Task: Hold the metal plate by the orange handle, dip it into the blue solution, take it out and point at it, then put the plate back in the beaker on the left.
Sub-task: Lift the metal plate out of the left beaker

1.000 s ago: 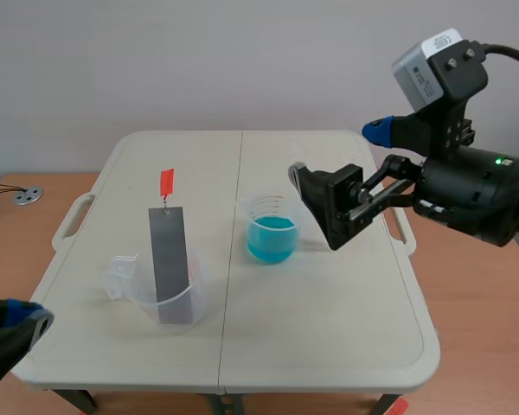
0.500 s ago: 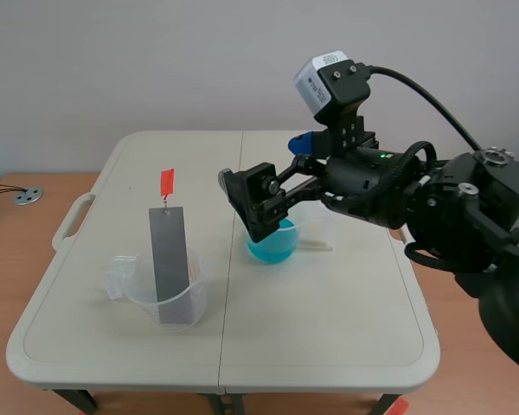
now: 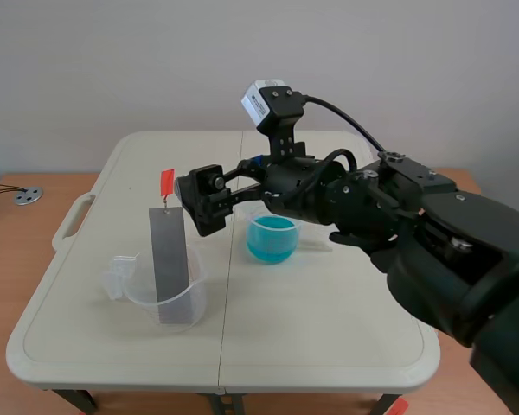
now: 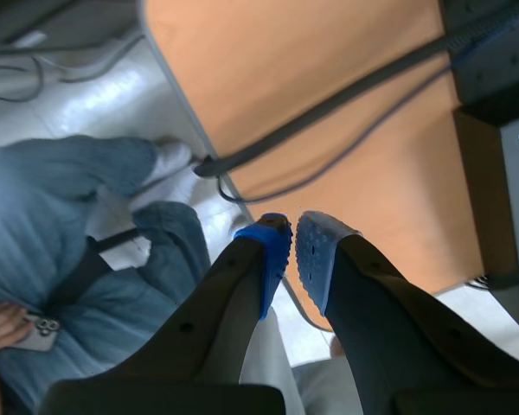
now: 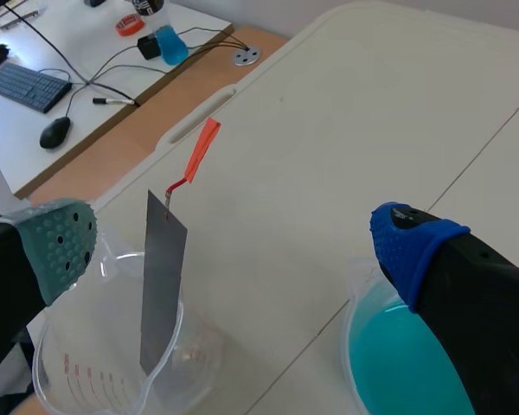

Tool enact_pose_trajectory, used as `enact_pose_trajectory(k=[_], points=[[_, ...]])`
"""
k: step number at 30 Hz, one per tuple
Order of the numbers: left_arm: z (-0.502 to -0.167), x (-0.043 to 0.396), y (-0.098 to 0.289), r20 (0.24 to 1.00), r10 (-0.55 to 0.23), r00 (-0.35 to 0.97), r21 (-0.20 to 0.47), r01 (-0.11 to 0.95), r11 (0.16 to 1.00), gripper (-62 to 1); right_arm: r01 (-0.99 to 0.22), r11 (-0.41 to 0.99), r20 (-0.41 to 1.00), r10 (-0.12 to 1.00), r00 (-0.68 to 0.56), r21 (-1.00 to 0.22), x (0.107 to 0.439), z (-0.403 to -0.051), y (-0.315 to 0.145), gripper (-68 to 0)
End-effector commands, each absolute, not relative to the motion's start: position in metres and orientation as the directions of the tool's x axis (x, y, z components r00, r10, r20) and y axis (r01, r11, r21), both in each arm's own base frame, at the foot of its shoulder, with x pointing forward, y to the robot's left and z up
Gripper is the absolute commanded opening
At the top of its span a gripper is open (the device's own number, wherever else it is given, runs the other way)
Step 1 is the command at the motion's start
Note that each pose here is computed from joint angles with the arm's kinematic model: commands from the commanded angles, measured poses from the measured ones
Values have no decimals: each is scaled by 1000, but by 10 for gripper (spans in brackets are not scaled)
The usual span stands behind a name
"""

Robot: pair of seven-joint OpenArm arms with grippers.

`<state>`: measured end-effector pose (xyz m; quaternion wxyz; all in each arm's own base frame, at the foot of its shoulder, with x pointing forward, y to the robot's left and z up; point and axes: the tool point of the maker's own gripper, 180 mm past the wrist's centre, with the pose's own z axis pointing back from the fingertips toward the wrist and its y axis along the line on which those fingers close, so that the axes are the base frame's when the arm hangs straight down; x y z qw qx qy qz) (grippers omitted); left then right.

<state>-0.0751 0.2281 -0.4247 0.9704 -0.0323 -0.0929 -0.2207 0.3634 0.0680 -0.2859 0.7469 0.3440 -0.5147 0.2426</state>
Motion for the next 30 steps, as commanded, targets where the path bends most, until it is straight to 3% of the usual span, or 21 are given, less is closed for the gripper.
enact_pose_trajectory(k=[1,8,30], points=[[-424,-80,222,195,-417,888,-42,433,901,-532,-745,614,953,-41,302,262,372,-259,80,-12],[-428,-99,214,158,-417,895,-81,433,898,-532,-764,574,943,-43,330,293,376,-253,107,-12],[-428,-99,214,158,-417,895,-81,433,898,-532,-725,516,869,-79,489,455,383,-269,148,-12]])
